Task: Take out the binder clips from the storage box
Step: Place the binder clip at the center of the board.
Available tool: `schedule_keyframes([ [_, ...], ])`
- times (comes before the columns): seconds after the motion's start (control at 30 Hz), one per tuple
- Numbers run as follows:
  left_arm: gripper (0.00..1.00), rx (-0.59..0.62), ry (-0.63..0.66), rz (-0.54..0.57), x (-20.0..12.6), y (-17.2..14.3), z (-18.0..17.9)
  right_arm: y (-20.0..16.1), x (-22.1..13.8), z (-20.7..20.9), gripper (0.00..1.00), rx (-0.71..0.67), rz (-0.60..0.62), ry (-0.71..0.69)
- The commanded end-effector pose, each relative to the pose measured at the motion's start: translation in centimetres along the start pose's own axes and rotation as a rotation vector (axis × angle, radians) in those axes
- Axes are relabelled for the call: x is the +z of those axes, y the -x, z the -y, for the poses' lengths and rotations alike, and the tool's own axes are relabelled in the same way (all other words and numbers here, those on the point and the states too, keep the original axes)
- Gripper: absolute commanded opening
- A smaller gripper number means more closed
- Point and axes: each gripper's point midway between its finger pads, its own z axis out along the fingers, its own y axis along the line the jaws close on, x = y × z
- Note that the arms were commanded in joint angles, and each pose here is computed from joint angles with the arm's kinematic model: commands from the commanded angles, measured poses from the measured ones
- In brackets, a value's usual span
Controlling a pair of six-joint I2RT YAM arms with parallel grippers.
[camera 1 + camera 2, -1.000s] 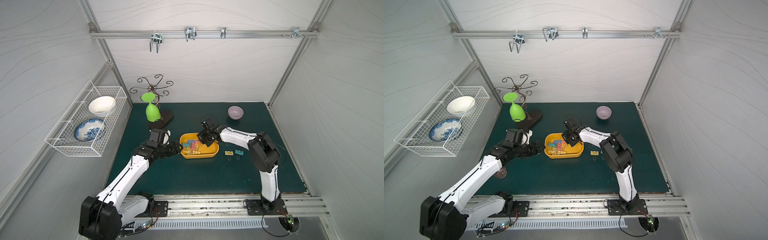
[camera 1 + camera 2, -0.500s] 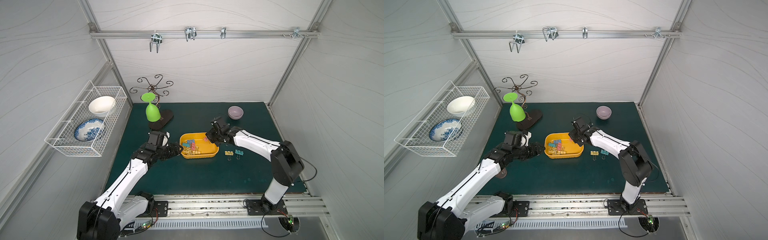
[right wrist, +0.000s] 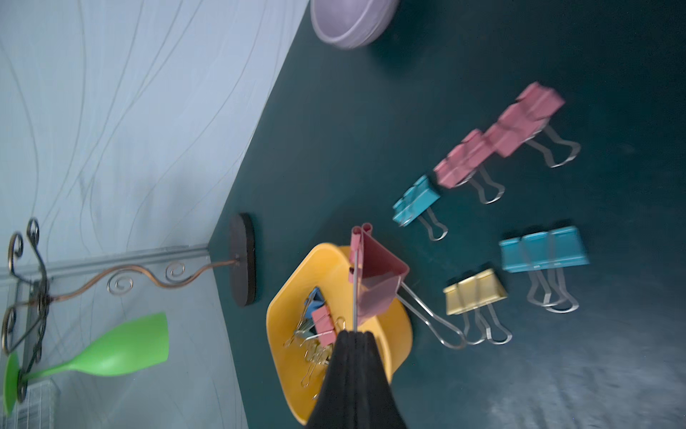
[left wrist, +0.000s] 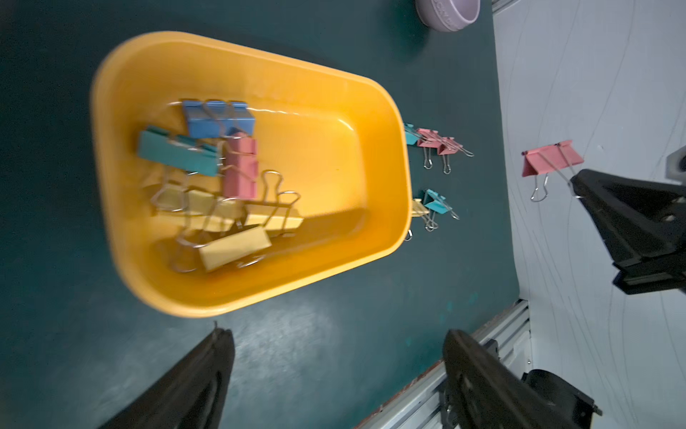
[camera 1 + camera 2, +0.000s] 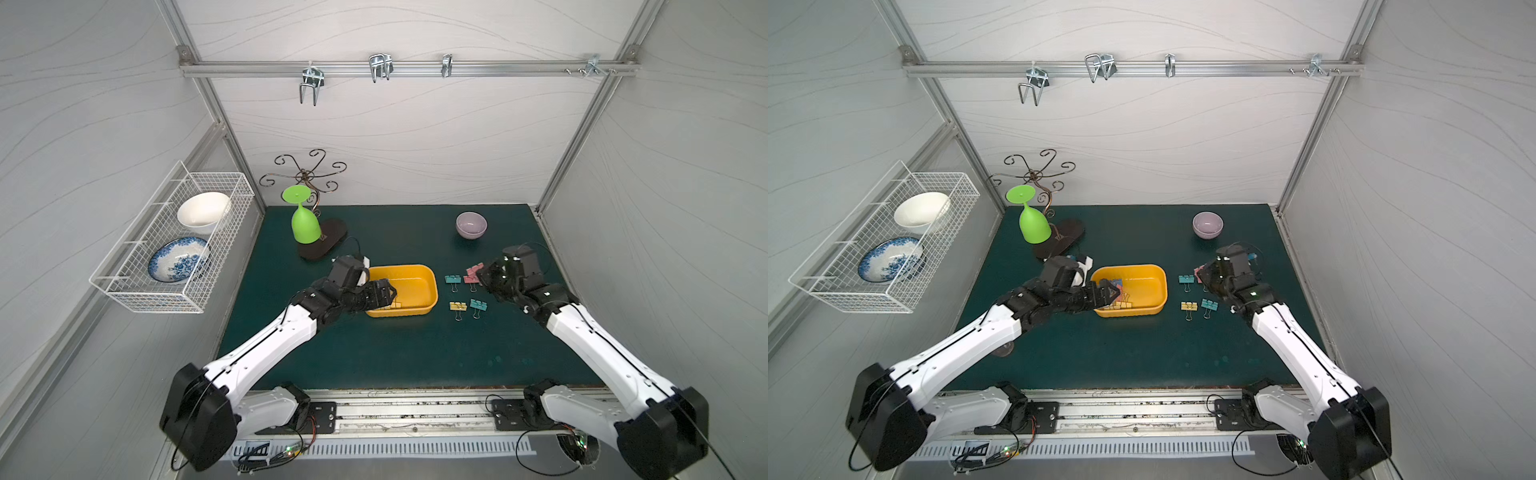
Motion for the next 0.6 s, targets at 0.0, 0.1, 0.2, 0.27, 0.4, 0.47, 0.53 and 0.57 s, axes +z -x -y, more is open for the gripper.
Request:
schedule_keyframes([
  [0.0,0.98,0.109,-0.062,0.028,1.6,1.3,5.3,0.1,-0.8,2.9,0.00,0.031,-0.073,-0.007],
  [0.1,0.98,0.167,-0.111,-0.025,3.7,0.2,8.8,1.3,-1.3,4.8,0.00,0.047,-0.053,-0.056],
  [0.2,0.99,0.212,-0.131,-0.078,5.6,-1.3,11.1,2.0,-1.3,6.8,0.00,0.089,-0.047,-0.107],
  [0.27,0.99,0.239,-0.132,-0.114,6.8,-2.3,12.3,2.0,-0.8,8.0,0.00,0.133,-0.067,-0.114],
  [0.4,0.99,0.299,-0.140,-0.194,8.8,-3.5,14.8,2.1,0.9,9.8,0.00,0.215,-0.116,-0.095],
  [0.47,0.99,0.338,-0.126,-0.216,9.3,-3.9,15.6,1.9,1.5,10.4,0.00,0.251,-0.152,-0.101],
  [0.53,0.99,0.348,-0.126,-0.229,9.8,-4.3,15.8,1.9,2.0,11.1,0.00,0.248,-0.168,-0.141],
  [0.57,0.99,0.343,-0.133,-0.235,10.0,-4.5,15.9,1.9,2.3,11.5,0.00,0.253,-0.171,-0.160],
])
